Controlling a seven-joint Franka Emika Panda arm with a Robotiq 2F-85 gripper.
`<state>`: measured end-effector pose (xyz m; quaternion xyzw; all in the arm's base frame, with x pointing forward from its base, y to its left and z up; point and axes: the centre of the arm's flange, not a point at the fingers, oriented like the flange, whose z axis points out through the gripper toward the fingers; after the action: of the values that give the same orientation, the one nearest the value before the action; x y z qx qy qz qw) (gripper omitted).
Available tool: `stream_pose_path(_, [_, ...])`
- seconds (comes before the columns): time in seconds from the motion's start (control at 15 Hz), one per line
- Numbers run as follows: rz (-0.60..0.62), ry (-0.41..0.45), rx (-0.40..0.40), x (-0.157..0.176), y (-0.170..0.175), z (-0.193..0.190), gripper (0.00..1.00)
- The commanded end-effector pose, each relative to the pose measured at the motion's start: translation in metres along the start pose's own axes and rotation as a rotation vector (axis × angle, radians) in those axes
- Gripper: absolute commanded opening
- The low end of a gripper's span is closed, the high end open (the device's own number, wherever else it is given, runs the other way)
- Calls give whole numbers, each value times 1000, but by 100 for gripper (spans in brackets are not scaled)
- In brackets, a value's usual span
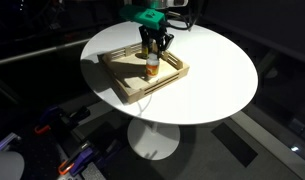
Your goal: Remove the cap from the white bottle
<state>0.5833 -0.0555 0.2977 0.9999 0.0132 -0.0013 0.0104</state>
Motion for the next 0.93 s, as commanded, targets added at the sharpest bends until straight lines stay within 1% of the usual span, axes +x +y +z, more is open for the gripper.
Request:
stream_pose_path(0.0, [114, -18, 3, 2, 4, -11, 19])
stream_pose_path(0.13, [144, -19, 1, 1, 5, -13, 19])
stream_pose_path(0.2, [140, -17, 2, 0, 5, -14, 19])
stream_pose_path(0.47, [61, 2, -13, -2, 0, -18, 19])
stream_pose_path(0.53, [51, 3, -15, -2, -1, -20, 21])
stream_pose_path(0.6, [42, 5, -17, -2, -2, -21, 27])
stream_pose_path(0.67, [36, 7, -18, -2, -3, -22, 30])
stream_pose_path(0.87, [14, 9, -22, -2, -4, -24, 33])
